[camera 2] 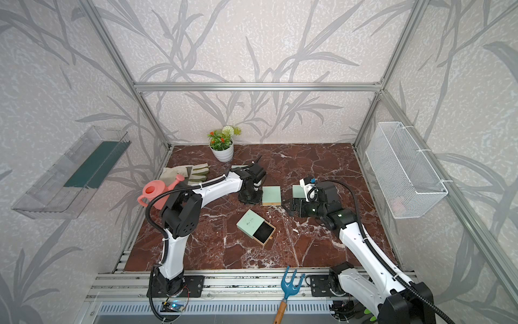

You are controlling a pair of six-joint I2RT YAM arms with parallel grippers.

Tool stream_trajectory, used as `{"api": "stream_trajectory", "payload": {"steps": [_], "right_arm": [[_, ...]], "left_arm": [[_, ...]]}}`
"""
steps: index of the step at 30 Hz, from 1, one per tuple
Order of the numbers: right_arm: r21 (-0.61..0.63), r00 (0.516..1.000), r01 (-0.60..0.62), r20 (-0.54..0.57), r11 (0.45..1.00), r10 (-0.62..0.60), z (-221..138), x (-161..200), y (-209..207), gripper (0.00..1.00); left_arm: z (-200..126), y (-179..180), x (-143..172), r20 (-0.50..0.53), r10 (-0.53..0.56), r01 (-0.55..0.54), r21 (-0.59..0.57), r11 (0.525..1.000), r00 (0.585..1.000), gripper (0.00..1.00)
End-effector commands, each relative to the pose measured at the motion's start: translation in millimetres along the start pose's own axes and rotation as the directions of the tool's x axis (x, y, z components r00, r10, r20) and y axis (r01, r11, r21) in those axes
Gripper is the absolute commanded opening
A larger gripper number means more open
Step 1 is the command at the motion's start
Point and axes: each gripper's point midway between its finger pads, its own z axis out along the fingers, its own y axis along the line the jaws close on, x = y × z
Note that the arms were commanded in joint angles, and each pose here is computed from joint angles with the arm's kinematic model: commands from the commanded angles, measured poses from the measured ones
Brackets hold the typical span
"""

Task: Take out the earrings from the drawer-style jewelry box
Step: Place the earring at the center of the board.

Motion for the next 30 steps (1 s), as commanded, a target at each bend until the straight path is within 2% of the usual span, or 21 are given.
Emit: {"api": "stream_trajectory", "payload": {"steps": [1,30], "right_arm": [[-0.010,1.000,-0.001,-0.008,1.000,0.001,-2.7,3.8,1.0,0.99],[0.011,1.000,0.000,-0.015,1.000,0.000,-3.2,4.5,-2.9,0.99]], "left_arm": [[1.3,0.0,-5.4,-0.004,0.011,-0.011,-0.012,1.000,1.000,0.09],[22.3,6.9,0.4,-0.045,0.011,-0.013,-0.047,0.999,0.999,0.13]]}}
